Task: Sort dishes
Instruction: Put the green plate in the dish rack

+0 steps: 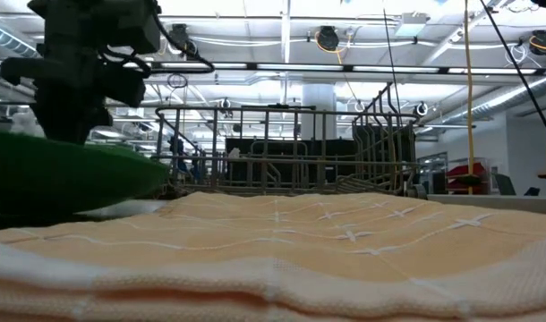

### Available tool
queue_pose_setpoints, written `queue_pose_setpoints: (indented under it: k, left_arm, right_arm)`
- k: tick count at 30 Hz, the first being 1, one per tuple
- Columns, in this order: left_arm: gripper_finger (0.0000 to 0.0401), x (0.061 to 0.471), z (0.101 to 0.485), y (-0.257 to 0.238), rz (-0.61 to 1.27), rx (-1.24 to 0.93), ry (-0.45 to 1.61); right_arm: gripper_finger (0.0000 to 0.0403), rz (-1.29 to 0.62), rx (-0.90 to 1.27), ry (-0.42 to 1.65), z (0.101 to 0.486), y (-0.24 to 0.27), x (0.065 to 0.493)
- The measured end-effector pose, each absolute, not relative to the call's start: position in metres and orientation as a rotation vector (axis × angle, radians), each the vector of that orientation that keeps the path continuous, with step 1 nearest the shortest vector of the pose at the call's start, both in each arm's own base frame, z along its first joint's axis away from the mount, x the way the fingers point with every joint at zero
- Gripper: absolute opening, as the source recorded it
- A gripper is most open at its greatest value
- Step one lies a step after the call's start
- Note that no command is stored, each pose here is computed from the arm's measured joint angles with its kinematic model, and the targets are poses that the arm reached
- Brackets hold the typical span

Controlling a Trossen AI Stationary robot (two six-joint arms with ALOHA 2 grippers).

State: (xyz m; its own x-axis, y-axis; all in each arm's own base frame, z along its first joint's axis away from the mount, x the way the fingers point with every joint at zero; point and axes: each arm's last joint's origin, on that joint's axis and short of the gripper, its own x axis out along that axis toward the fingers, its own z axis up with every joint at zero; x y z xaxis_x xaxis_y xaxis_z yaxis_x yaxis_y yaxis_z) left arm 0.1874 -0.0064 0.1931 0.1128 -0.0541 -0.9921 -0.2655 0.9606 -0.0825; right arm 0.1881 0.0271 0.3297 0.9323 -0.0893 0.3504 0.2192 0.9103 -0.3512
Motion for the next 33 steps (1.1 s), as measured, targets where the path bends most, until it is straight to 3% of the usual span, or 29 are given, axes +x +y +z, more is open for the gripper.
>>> queue_pose_setpoints:
  k: [26,33]
  left_arm:
    - [0.0011,0.177,0.345,-0.001,0.227,-0.108,1.305]
    - [0.0011,0.180,0.390,0.006,0.362,0.138,1.063]
  right_arm:
    - [0.0000,-0.161,-0.398,-0.333,0.329,0.027,0.188]
    - [0.0000,-0.161,-0.398,-0.332,0.329,0.027,0.188]
